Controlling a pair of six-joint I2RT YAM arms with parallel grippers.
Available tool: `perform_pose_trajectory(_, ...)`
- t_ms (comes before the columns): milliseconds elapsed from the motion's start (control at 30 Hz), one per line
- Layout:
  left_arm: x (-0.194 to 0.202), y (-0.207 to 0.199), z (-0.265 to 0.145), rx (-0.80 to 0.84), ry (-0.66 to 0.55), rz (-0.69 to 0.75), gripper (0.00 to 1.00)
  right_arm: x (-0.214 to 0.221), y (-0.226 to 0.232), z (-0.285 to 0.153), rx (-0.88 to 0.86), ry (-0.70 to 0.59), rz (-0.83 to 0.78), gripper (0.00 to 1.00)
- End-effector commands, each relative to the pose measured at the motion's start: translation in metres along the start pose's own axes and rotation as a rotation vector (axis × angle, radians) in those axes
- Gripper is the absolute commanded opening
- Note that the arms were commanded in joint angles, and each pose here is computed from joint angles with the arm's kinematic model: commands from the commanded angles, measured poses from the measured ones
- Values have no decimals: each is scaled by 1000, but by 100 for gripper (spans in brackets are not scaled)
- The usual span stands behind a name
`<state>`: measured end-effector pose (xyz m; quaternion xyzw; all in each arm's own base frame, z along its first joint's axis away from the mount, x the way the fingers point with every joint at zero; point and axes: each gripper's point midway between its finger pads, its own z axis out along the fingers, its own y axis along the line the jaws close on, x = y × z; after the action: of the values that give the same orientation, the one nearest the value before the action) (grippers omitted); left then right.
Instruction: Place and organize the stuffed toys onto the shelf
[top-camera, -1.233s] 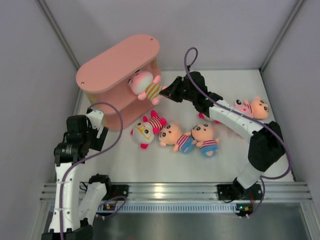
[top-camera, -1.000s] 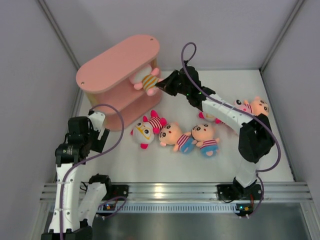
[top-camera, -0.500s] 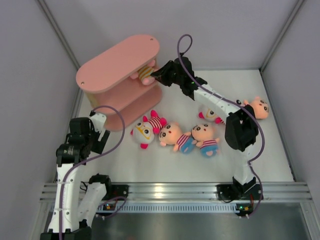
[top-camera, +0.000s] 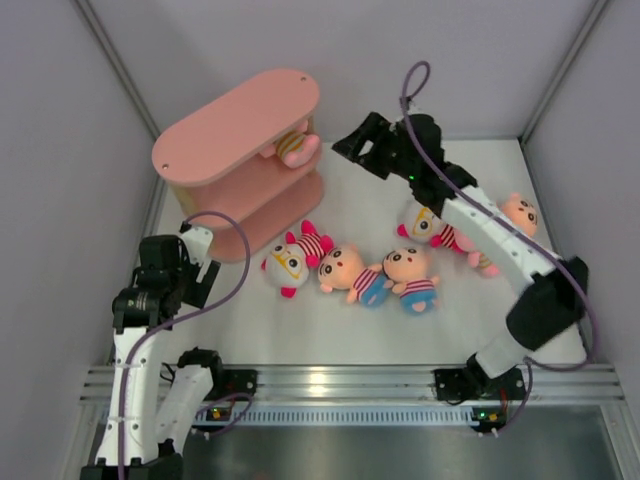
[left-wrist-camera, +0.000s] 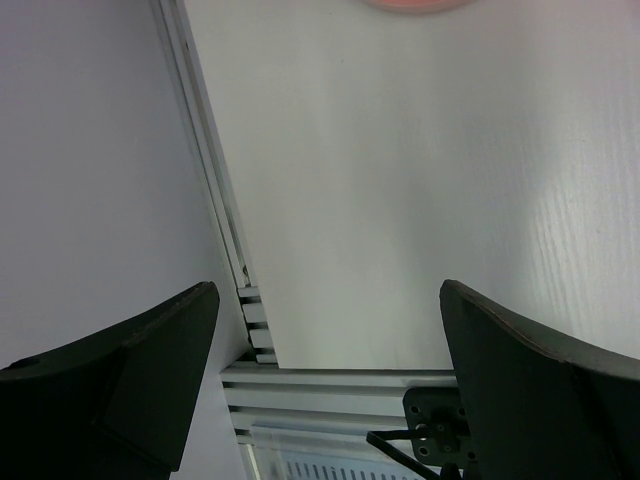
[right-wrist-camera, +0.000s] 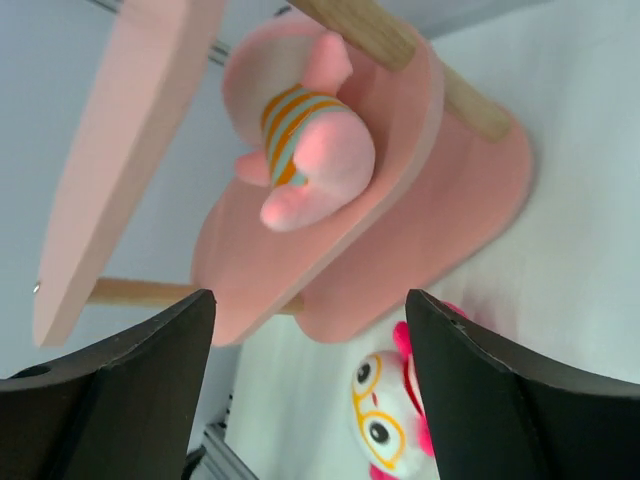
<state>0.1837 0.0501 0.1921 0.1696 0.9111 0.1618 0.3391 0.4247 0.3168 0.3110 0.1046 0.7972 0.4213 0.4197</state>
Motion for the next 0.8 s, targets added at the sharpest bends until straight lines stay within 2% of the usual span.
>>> perform_pose_trajectory(0,-2,-1,-1,2,-18,-8,99,-61,10,-108,-23,-194,-182,78)
perform_pose_trajectory(33,-2,-1,-2,2,-22,-8,98,-59,-12,-124,35,-183,-187,78)
perform_pose_trajectory(67,-3,-2,-2,4,-24,-9,99,-60,-58,-136,141,-186,-193,82)
perform_pose_trajectory(100,-3,-2,-2,7,-26,-13,99,-64,-65,-166,154,-218,-197,84)
perform_pose_trajectory(133,-4,-5,-1,20,-30,-13,99,-59,-91,-180,215,-207,-182,84)
perform_pose_trajectory(167,-4,-7,-1,29,-31,-13,99,-60,-148,-198,344,-224,-137,84)
perform_pose_trajectory(233,-5,-8,0,37,-33,-17,98,-64,-187,-236,421,-282,-100,83)
perform_pose_trajectory(267,-5,-8,0,36,-33,-17,99,-63,-235,-265,540,-320,-47,82)
perform_pose_trajectory(367,-4,-3,-2,14,-31,-11,99,-58,-296,-302,717,-420,94,81)
perform_pose_trajectory(400,-4,-3,-2,9,-31,-8,98,-54,-301,-301,713,-442,126,81)
perform_pose_trajectory(433,-6,-5,-3,11,-37,12,99,-37,-320,-299,734,-457,232,82)
perform_pose_trajectory(500,-6,-4,-4,3,-38,12,99,-42,-341,-319,787,-590,289,82)
perform_pose_trajectory(533,-5,-4,-5,1,-41,12,98,-27,-359,-321,816,-604,347,82)
perform_pose_trajectory(567,-3,-5,-3,2,-32,17,99,-32,-368,-328,827,-651,357,81)
perform_pose_trajectory(767,-2,-11,2,25,-16,50,99,-2,-400,-301,794,-529,404,80)
